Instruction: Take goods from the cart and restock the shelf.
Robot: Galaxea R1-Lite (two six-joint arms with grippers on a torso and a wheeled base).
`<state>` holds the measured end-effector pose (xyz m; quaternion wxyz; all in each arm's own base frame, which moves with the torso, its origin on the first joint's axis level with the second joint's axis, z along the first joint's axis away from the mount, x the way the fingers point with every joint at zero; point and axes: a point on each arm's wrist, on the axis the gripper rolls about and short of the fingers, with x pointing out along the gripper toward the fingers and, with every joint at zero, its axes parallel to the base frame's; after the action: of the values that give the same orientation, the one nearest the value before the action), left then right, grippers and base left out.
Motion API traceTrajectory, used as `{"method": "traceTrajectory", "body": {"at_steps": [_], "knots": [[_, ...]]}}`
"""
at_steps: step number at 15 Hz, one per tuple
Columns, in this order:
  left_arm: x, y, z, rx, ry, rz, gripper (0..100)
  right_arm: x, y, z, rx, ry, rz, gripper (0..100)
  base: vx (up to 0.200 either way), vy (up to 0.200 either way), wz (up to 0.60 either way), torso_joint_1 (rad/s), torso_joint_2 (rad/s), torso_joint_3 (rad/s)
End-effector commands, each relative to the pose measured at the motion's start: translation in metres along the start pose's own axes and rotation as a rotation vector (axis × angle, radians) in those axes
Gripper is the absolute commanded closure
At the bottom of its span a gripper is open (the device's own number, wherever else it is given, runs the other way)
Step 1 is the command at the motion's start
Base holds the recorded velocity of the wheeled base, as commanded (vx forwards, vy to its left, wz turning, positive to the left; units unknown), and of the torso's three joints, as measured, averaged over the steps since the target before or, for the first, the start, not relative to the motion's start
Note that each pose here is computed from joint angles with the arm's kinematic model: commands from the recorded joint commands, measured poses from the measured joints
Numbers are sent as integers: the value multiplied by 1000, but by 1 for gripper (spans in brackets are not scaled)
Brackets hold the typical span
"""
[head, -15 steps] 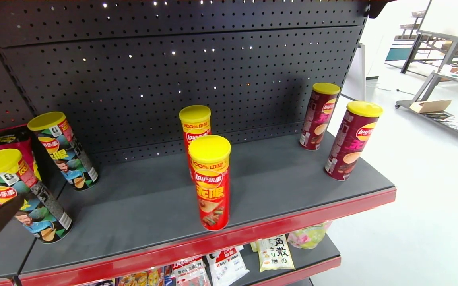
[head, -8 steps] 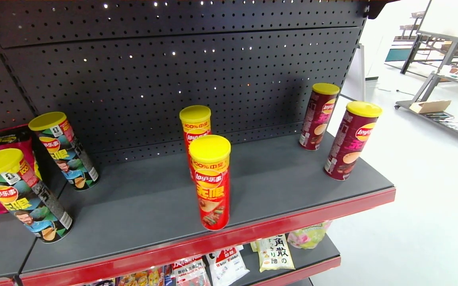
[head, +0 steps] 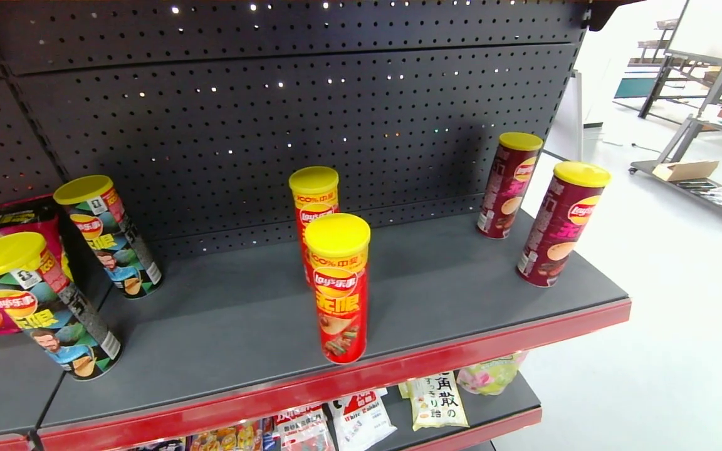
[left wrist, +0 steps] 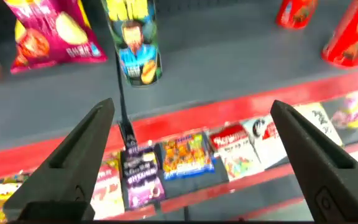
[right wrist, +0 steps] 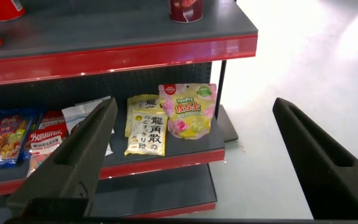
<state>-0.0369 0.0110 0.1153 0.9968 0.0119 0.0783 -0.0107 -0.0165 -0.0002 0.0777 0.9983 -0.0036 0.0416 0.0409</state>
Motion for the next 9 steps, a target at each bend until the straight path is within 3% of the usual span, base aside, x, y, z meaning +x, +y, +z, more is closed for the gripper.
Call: {"method": "traceTrajectory", "body": {"at_steps": [1, 4, 5, 7, 9], "knots": [[5, -1, -6, 2, 11, -1, 0, 0, 0, 0, 0, 2, 1, 0, 0, 0, 600, 2, -7, 2], [14, -2, -18, 5, 14, -3, 0, 0, 0, 0, 0, 2, 1, 0, 0, 0, 600, 6, 2, 2], [17, -3, -23, 7, 12, -3, 0, 0, 0, 0, 0, 2, 1, 0, 0, 0, 0, 0, 0, 0], [22, -4, -25, -5, -39, -21, 0, 0, 0, -1, 6, 4, 1, 0, 0, 0, 0, 0, 0, 0], [23, -5, -26, -5, -47, -50, 0, 0, 0, -1, 5, 4, 1, 0, 0, 0, 0, 0, 0, 0]]}}
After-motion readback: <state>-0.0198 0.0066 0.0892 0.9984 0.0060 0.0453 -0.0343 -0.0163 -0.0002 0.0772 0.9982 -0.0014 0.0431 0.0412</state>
